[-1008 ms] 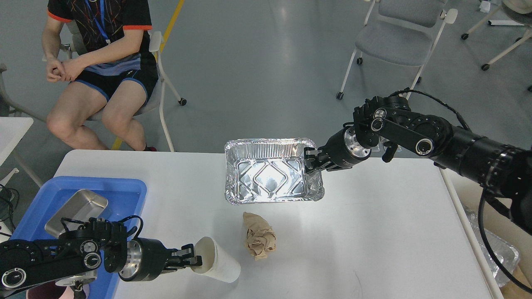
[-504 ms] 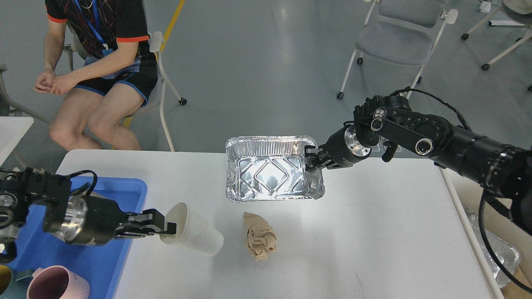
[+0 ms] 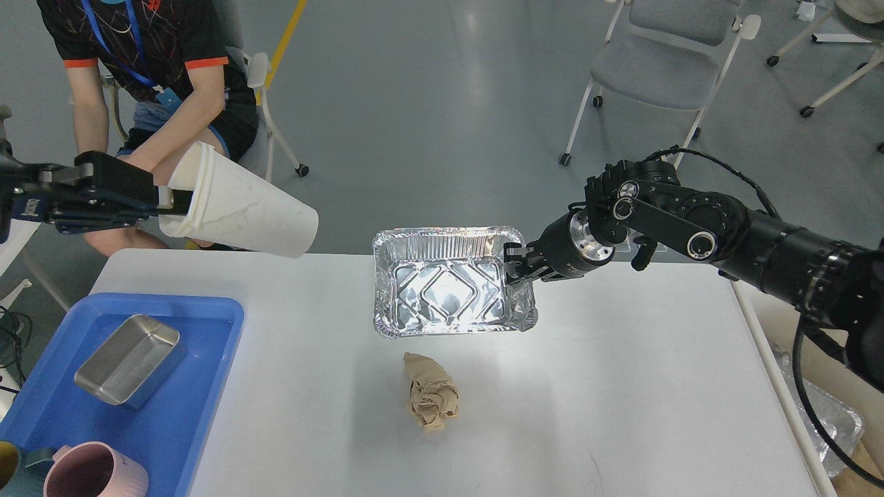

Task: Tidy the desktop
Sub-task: 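Carry the paper cup over the held foil tray and drop it in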

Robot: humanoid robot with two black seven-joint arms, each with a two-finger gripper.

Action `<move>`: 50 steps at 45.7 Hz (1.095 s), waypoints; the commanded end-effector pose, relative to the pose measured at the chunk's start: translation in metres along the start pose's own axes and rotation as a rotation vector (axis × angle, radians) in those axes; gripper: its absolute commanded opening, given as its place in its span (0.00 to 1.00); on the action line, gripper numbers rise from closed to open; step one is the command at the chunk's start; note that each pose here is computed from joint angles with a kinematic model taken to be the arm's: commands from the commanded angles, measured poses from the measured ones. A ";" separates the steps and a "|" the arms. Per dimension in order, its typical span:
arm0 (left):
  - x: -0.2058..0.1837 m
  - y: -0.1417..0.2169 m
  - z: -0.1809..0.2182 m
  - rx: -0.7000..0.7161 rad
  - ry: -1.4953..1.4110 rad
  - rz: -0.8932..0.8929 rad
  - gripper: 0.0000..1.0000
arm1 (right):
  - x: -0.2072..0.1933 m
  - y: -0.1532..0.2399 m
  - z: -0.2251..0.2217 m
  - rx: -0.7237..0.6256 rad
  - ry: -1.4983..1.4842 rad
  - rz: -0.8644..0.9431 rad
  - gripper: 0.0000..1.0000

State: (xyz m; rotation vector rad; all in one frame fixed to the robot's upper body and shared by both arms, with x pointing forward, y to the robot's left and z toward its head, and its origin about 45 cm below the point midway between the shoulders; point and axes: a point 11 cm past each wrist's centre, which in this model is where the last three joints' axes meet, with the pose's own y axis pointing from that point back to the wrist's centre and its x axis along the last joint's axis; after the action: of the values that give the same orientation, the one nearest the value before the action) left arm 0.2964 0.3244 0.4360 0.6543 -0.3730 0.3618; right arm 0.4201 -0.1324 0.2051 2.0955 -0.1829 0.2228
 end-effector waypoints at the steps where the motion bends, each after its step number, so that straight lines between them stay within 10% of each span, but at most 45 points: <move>1: 0.009 0.003 -0.007 0.002 0.026 0.038 0.00 | 0.000 -0.001 0.000 0.000 0.002 -0.001 0.00; 32: -0.028 -0.242 -0.068 -0.067 0.338 0.028 0.14 | 0.002 0.000 -0.011 0.011 0.019 0.005 0.00; 50: -0.054 -0.299 -0.068 -0.061 0.419 -0.021 0.80 | 0.002 0.000 -0.012 0.011 0.020 0.006 0.00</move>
State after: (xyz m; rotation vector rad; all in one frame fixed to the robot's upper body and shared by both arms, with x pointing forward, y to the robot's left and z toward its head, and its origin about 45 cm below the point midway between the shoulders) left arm 0.3951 0.1469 0.2059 0.5292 0.0158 0.4672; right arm 0.4216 -0.1219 0.2115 2.1038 -0.1775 0.2490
